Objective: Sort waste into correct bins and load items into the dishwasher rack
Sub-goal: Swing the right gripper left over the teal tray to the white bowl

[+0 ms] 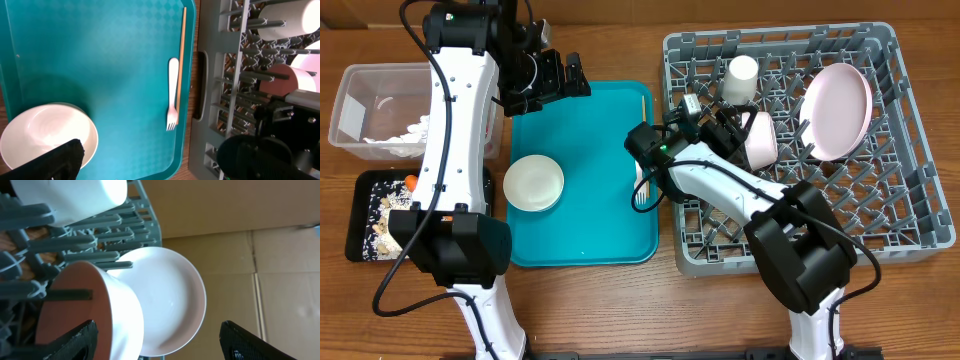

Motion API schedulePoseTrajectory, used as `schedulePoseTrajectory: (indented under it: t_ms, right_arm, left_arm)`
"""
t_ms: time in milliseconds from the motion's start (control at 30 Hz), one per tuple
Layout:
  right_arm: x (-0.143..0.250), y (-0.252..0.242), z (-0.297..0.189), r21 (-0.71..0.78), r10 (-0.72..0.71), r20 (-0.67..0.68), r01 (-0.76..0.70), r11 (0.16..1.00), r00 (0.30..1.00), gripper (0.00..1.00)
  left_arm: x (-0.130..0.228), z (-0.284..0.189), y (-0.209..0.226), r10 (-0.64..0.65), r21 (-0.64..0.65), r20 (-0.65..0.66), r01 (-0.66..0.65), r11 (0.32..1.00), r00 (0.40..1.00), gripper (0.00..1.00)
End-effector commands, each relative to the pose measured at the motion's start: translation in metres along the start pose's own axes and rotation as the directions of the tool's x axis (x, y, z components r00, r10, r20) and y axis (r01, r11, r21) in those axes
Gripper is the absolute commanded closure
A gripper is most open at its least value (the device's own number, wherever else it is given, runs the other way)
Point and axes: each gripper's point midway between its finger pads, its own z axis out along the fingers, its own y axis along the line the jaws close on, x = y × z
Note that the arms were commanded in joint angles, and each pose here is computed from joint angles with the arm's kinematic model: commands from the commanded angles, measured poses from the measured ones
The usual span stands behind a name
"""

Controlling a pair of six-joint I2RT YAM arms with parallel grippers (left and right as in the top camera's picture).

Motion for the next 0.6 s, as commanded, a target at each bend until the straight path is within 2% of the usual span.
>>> schedulePoseTrajectory:
  t_ms: [0, 100, 233, 367, 467, 500, 533, 567]
  right_arm:
    - [-0.002, -0.031, -0.007, -0.114, 0.149, -0.004, -0.148, 0.982, 0.989, 0.19]
    - [-0.001, -0.047, -0.018, -0.263, 0.290, -0.033, -0.288, 0.921, 0.957, 0.18]
    - [-0.005, -0.052, -0.049, -0.559, 0.408, -0.098, -0.389, 0.732, 0.908, 0.19]
    - [-0.012, -0.050, -0.100, -0.821, 0.455, -0.156, -0.372, 0.434, 0.877, 0.23]
    - [-0.026, -0.053, -0.135, -0.910, 0.499, -0.217, -0.359, 0.208, 0.839, 0.24]
    - [-0.030, -0.052, -0.143, -0.925, 0.501, -0.221, -0.343, 0.165, 0.837, 0.25]
    - [-0.035, -0.049, -0.158, -0.941, 0.497, -0.251, -0.329, 0.075, 0.831, 0.26]
    - [-0.037, -0.045, -0.166, -0.945, 0.488, -0.276, -0.327, 0.021, 0.828, 0.27]
  left_arm:
    - [-0.002, -0.017, -0.010, 0.035, 0.012, 0.050, -0.035, 0.999, 0.998, 0.00]
    - [-0.002, -0.017, -0.010, 0.035, 0.012, 0.050, -0.035, 0.999, 0.998, 0.00]
    - [-0.002, -0.017, -0.010, 0.035, 0.012, 0.050, -0.035, 0.999, 0.998, 0.00]
    - [-0.002, -0.017, -0.010, 0.035, 0.012, 0.050, -0.036, 0.999, 0.998, 0.00]
    - [-0.002, -0.017, -0.010, 0.035, 0.012, 0.050, -0.036, 0.999, 0.998, 0.00]
    - [-0.002, -0.017, -0.010, 0.035, 0.012, 0.050, -0.035, 0.999, 0.998, 0.00]
    - [-0.002, -0.017, -0.010, 0.035, 0.012, 0.050, -0.035, 0.999, 0.998, 0.00]
    - [-0.002, -0.017, -0.010, 0.035, 0.012, 0.050, -0.036, 0.999, 0.998, 0.00]
